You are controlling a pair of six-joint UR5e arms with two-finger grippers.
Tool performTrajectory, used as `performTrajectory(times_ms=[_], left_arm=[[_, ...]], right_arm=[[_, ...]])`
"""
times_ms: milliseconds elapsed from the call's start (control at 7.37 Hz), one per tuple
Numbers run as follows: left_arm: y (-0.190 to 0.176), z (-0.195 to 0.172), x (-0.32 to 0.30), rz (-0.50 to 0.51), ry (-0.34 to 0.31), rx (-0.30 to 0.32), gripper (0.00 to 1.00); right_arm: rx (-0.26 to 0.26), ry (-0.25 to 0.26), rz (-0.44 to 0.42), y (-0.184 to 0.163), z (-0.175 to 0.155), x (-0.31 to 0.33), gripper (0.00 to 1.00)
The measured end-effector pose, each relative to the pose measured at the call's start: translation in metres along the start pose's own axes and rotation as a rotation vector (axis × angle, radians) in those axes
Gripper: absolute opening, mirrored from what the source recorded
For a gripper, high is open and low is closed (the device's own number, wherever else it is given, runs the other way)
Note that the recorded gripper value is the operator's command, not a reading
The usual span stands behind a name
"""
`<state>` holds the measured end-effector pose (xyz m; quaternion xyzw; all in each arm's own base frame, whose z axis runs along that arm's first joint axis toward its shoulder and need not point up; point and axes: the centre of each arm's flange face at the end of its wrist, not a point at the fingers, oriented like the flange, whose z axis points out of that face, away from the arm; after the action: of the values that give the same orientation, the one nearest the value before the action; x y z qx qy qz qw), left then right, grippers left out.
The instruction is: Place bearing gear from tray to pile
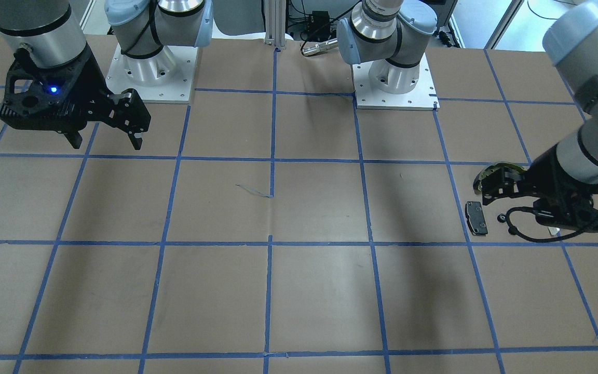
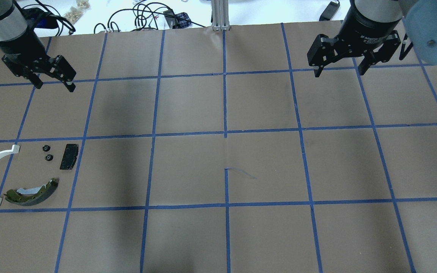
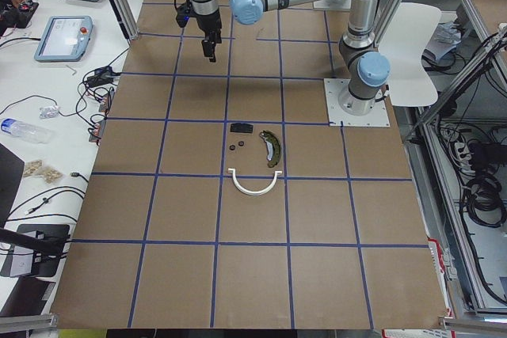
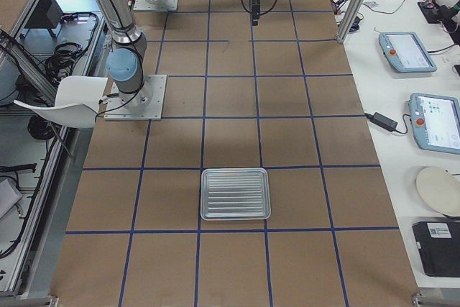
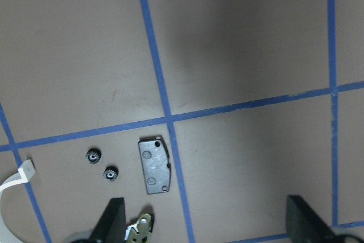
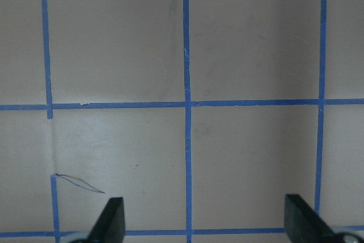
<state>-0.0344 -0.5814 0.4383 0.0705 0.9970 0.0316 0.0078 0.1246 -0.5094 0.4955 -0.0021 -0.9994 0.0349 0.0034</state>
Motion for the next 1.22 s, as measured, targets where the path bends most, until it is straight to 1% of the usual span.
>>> performTrajectory(times_ms=[136, 407, 678, 814, 950, 1221], left_arm=[[0.010, -0.006, 0.028, 0.007, -0.003, 0.008, 1.00], [0.047, -0.001, 0.060, 0.011, -0.001, 0.005, 1.00], [0.085, -0.007, 0.080, -0.024, -0.001, 0.036, 1.00], [0.096, -0.013, 0.086, -0.025, 0.009, 0.047, 1.00], [0.103, -0.018, 0.089, -0.022, 0.019, 0.046, 1.00], [0.106, -0.018, 0.091, -0.021, 0.030, 0.022, 1.00]], right_arm=[[0.001, 0.000, 0.000, 0.000, 0.000, 0.000, 1.00], [0.001, 0.000, 0.001, 0.000, 0.000, 0.001, 1.00], [0.001, 0.000, 0.002, 0.000, 0.000, 0.001, 1.00], [0.001, 0.000, 0.002, 0.000, 0.000, 0.001, 1.00], [0.002, 0.000, 0.002, 0.000, 0.000, 0.001, 1.00], [0.003, -0.001, 0.002, -0.001, 0.000, 0.001, 1.00]])
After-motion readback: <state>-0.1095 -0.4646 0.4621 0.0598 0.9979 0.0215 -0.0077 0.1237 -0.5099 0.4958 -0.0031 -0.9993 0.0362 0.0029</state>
